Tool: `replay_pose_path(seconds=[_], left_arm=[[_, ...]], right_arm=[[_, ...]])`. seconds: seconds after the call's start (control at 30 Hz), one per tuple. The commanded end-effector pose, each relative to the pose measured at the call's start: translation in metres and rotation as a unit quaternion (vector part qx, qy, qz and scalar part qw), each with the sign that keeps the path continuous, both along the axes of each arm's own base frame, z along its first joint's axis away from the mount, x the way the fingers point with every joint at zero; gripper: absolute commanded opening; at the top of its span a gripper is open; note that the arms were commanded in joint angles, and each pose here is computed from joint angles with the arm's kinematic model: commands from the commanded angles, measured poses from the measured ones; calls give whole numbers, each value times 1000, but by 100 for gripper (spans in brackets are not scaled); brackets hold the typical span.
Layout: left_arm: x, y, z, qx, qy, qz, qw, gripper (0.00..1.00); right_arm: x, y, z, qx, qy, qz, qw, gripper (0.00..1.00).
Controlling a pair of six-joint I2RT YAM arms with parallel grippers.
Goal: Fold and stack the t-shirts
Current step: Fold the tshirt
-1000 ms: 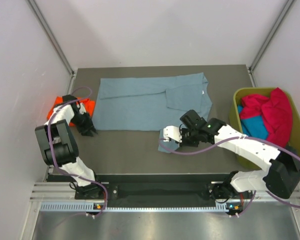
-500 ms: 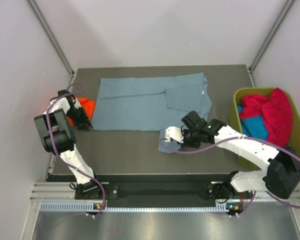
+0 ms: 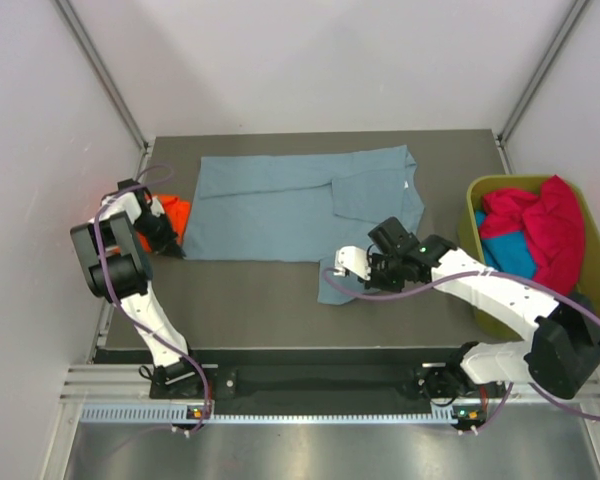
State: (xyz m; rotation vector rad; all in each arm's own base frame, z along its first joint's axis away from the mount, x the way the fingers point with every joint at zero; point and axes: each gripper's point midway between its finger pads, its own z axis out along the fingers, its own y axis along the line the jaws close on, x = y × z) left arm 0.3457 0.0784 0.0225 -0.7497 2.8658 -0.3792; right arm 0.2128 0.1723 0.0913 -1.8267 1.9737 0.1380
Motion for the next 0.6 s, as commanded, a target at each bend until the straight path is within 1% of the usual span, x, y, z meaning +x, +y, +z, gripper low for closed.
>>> replay_pose_path(seconds=[0.0, 0.13, 0.27, 0.4, 0.57], left_arm=[[-3, -10, 29, -17, -36, -14, 999, 0], [-24, -25, 44, -32, -52, -28, 998, 0], [-43, -35, 65, -27, -80, -42, 996, 0], [-47, -39, 79, -27, -95, -49, 994, 0], [-43, -37, 67, -31, -84, -45, 995, 0]], right_arm=[[15, -5, 16, 19, -26, -26, 999, 0], [18, -22, 31, 31, -26, -68, 997, 0], [22, -35, 49, 50, -31, -100, 993, 0], [29, -33, 72, 77, -57, -111, 989, 0], [35, -31, 68, 81, -55, -113, 989, 0]])
